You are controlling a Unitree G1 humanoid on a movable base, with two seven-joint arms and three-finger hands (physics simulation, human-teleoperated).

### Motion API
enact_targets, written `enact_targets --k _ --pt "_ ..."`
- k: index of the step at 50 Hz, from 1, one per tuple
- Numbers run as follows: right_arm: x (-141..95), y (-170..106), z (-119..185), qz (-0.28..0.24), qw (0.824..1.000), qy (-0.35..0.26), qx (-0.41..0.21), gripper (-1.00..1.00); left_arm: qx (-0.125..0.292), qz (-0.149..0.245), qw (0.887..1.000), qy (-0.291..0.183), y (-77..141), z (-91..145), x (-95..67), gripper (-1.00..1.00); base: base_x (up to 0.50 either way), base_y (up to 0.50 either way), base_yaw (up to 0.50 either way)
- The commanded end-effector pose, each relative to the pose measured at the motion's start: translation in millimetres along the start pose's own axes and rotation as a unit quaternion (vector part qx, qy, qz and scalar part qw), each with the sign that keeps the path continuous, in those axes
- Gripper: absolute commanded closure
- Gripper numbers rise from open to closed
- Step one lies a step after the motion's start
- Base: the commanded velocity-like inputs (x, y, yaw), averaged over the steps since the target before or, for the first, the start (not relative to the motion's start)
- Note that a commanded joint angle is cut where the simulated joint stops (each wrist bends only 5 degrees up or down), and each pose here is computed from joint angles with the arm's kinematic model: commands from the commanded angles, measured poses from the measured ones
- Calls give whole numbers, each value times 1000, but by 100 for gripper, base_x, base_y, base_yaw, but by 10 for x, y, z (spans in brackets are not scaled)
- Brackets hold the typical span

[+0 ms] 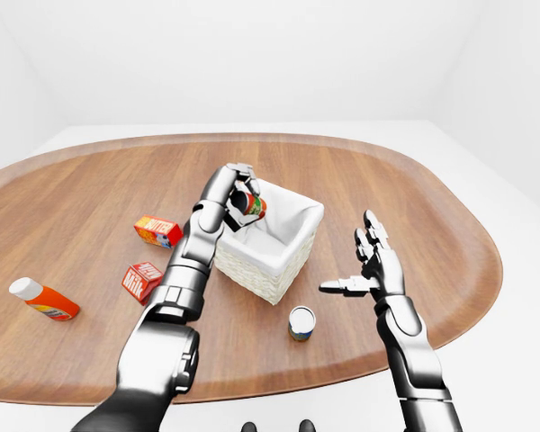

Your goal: Pick up the tomato sauce, and put it in the basket.

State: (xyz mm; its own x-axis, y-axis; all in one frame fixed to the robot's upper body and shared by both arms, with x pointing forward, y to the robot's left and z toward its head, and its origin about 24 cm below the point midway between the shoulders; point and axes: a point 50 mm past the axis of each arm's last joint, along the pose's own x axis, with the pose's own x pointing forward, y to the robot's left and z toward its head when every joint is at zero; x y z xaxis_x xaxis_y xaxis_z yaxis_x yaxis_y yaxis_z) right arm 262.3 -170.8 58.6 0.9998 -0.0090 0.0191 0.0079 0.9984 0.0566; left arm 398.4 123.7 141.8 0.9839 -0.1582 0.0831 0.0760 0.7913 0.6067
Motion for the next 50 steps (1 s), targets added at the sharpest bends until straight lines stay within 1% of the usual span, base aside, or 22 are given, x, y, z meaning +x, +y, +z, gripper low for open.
enact_targets --k 1,6,16,22,28,42,50 --pt "7 -7 -7 -1 1000 2 1 -100 -15 0 999 43 -45 -114 83 100 0 0 0" --pt "1 -2 -14 0 1000 3 0 -100 -12 0 999 53 -59 -126 100 100 0 0 0" --pt "-5 3 -23 1 1000 3 0 -100 -7 -5 998 57 -74 -99 125 100 0 0 0" --pt "8 4 -29 1 1000 3 0 -100 -4 -9 997 73 -85 -133 134 100 0 0 0" --pt "-3 5 -23 1 1000 4 0 -100 -3 -14 997 70 -100 -87 155 100 0 0 0" --pt "-2 5 -31 2 1000 4 0 -100 3 -29 997 78 -204 -102 143 100 0 0 0" --pt "-7 5 -23 2 1000 4 0 -100 7 -34 996 88 -263 -152 118 100 0 0 0"
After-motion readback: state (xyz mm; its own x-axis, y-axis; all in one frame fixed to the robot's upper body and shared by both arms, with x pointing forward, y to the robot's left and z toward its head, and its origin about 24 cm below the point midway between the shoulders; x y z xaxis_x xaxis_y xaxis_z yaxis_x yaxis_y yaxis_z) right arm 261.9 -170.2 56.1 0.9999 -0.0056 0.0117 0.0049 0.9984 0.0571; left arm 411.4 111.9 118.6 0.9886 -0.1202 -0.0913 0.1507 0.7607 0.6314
